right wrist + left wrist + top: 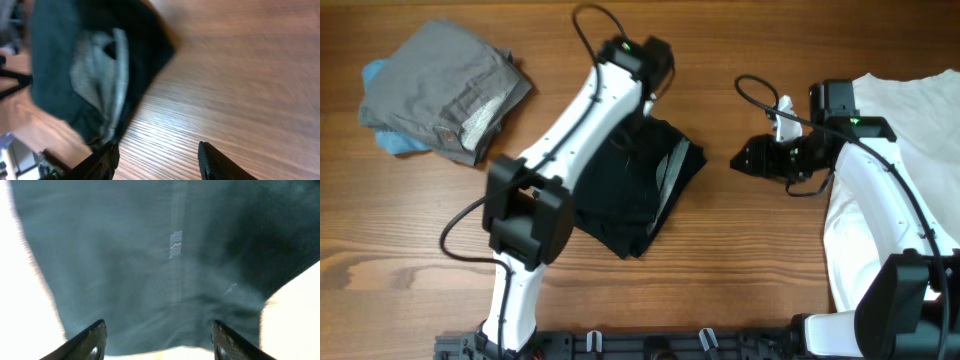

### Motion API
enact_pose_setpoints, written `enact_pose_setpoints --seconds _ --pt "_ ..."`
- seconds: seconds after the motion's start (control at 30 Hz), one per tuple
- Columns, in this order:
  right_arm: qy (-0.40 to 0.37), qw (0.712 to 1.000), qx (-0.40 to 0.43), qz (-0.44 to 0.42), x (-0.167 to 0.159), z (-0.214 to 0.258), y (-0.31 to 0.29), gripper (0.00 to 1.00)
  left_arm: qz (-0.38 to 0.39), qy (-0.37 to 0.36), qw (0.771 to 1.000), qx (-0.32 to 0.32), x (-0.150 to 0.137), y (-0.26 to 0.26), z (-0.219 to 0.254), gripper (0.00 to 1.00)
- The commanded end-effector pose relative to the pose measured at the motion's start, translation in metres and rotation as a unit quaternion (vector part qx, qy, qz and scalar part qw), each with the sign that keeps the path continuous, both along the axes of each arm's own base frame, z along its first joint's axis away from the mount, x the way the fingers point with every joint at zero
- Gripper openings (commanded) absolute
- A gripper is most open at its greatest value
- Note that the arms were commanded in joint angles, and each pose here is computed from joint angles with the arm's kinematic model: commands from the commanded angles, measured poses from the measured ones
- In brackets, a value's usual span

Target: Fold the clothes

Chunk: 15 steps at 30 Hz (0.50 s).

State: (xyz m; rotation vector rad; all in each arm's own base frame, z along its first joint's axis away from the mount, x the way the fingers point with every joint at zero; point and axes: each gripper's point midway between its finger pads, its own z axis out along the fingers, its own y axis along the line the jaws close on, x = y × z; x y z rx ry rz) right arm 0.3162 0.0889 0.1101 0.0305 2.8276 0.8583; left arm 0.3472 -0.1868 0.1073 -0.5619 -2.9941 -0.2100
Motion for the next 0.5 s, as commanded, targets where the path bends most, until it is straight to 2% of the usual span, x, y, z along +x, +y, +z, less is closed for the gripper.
enact_pose_setpoints --seconds 0.0,0.03,0.13,0.17,0.23,0.27,0.33,0.4,0.43,0.47 --pt "-0.079 0.992 0.07 0.07 0.017 0.047 0.038 0.52 0.053 -0.113 0.992 0.006 0.039 0.044 0.078 0.69" --pt "-0.082 0.99 0.072 0.09 0.014 0.048 0.053 0.52 0.073 -0.125 0.989 -0.009 0.045 0.055 0.089 0.64" --pt "-0.096 0.98 0.048 0.167 -0.001 0.039 0.102 0.49 0.141 -0.082 0.979 -0.126 0.051 0.066 0.088 0.29" --pt "-0.108 0.975 0.033 0.193 -0.003 0.031 0.132 0.49 0.184 -0.041 0.963 -0.193 0.054 0.075 0.079 0.05" --pt "-0.113 0.972 0.045 0.2 -0.001 0.022 0.169 0.49 0.226 -0.006 0.945 -0.237 0.056 0.089 0.063 0.04" --pt "-0.085 0.979 0.056 0.178 0.001 0.007 0.186 0.46 0.232 0.015 0.935 -0.267 0.054 0.095 0.05 0.04" --pt "-0.024 0.991 0.044 0.125 0.006 -0.024 0.186 0.31 0.24 0.038 0.927 -0.285 0.049 0.098 0.029 0.04" --pt "0.056 0.996 0.028 0.066 0.007 -0.063 0.178 0.09 0.237 0.068 0.926 -0.286 0.036 0.095 0.004 0.04" --pt "0.106 0.994 0.021 0.03 0.004 -0.083 0.171 0.04 0.238 0.083 0.926 -0.281 0.028 0.093 -0.007 0.04" --pt "0.157 0.987 0.016 -0.002 -0.001 -0.102 0.165 0.04 0.233 0.099 0.927 -0.278 0.019 0.091 -0.016 0.04"
